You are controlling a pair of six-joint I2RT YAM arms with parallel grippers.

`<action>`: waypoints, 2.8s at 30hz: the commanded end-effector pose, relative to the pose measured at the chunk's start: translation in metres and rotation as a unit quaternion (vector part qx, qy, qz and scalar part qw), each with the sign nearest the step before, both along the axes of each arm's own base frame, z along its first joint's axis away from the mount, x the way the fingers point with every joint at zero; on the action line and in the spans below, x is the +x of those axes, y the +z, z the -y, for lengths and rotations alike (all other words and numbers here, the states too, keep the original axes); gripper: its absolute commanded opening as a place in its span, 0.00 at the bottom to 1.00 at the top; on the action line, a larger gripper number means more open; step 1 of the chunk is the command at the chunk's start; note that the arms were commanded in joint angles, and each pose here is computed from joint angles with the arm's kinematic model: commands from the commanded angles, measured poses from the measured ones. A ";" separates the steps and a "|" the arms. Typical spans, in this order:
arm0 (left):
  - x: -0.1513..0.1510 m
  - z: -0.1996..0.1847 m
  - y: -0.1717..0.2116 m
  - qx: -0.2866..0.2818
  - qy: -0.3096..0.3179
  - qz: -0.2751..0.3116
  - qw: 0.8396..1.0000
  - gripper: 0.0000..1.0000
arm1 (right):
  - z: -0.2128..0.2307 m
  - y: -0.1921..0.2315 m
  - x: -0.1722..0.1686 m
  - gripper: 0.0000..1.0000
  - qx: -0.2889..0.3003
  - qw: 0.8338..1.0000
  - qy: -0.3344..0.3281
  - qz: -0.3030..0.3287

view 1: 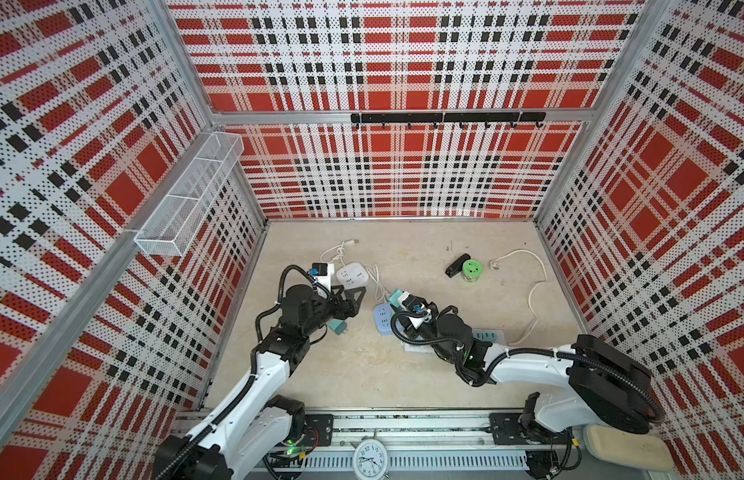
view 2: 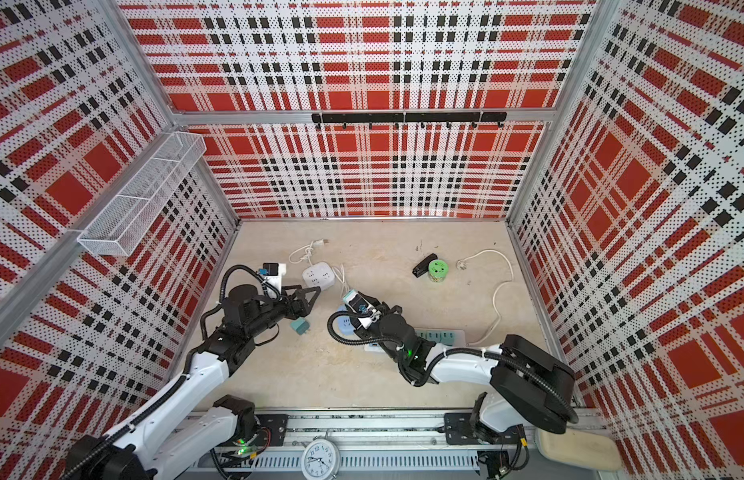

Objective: Insert the plug
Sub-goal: 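Carry the teal adapter with the right gripper toward the left while the left reaches over, then close the left gripper on the teal adapter held by the right gripper, then open the right gripper and draw it back while the left holds the adapter, then carry the teal adapter with the left gripper over the light-blue strip while the right withdraws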

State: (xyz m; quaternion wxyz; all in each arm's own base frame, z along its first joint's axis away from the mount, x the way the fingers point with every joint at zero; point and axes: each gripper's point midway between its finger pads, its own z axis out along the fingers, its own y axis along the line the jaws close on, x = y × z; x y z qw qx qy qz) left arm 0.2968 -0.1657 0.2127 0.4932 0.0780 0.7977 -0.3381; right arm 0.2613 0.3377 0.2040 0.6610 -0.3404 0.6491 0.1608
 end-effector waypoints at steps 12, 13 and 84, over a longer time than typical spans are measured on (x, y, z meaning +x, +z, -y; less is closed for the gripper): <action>-0.034 0.061 0.029 -0.012 -0.125 0.027 0.992 0.78 | -0.016 0.019 -0.021 0.04 0.042 0.995 0.050 0.079; -0.035 0.063 0.029 -0.014 -0.130 0.025 0.991 0.78 | -0.017 0.019 -0.022 0.04 0.042 0.995 0.052 0.080; -0.047 0.039 -0.005 0.308 -0.161 0.157 0.924 0.00 | 0.077 0.044 -0.005 1.00 0.066 0.978 -0.156 0.122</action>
